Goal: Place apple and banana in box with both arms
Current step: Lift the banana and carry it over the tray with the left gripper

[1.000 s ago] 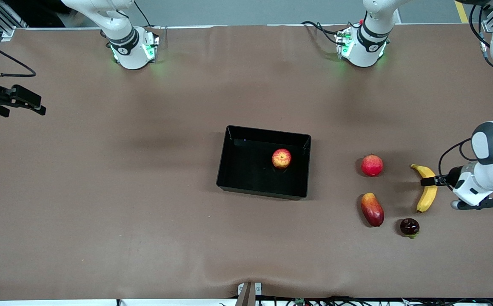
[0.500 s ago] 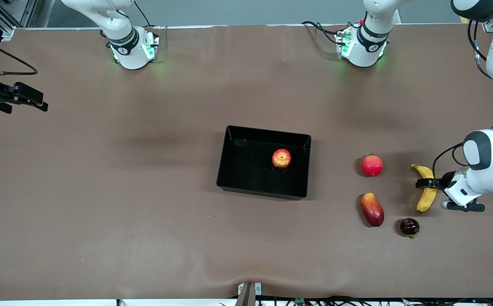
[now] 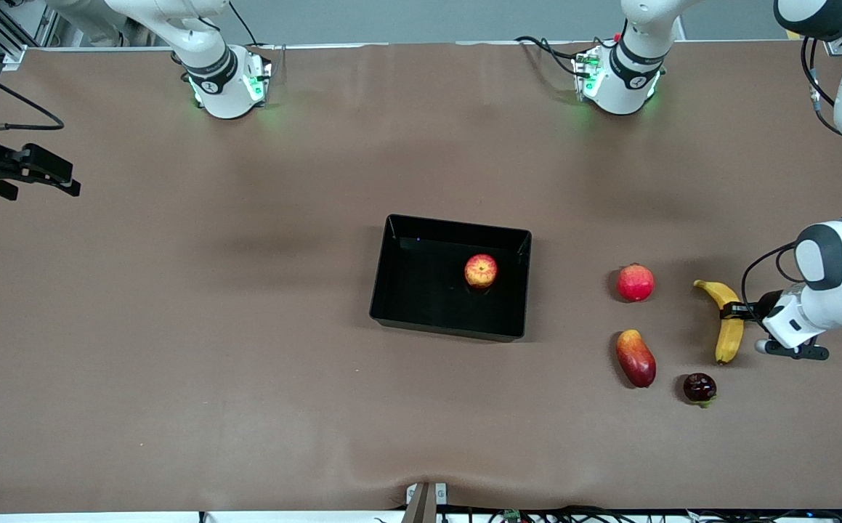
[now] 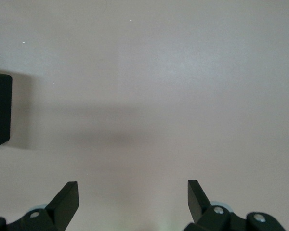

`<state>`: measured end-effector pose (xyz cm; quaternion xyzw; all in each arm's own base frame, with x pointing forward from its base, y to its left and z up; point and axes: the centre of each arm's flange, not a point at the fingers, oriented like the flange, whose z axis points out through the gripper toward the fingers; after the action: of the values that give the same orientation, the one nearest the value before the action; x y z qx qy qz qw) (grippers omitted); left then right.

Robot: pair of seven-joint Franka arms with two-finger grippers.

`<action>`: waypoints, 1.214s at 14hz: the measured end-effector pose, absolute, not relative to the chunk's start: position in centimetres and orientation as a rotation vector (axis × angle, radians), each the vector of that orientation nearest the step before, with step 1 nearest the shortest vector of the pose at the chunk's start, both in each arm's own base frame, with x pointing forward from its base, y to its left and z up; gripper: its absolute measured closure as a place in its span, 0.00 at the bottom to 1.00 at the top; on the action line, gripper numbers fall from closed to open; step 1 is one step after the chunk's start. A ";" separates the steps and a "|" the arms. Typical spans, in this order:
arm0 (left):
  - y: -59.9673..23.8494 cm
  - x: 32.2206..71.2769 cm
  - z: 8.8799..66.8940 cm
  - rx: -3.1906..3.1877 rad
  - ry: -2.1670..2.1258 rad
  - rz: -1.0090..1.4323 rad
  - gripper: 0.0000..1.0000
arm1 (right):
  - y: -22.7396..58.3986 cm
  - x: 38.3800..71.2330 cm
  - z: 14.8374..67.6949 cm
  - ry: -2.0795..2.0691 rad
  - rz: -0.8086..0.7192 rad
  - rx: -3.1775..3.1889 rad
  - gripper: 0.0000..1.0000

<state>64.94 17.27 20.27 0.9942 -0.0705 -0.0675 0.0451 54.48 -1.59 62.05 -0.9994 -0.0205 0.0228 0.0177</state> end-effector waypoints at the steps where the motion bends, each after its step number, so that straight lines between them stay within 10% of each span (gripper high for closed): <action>1: 17.2 65.0 21.8 3.037 -0.225 -0.231 0.61 | -1.6 54.5 62.0 -0.064 0.069 -3.105 0.00; 8: 2.7 65.0 37.0 3.062 -0.113 -0.270 0.61 | -1.5 54.6 62.0 -0.065 0.064 -3.105 0.00; 17: -22.6 61.0 36.4 3.065 0.261 -0.305 0.61 | -1.3 54.7 61.7 -0.072 0.076 -3.105 0.00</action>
<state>61.04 -22.60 36.43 0.9912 0.0844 -0.0988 0.0253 54.68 -1.30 61.67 -0.9993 -0.0231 0.0244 0.0177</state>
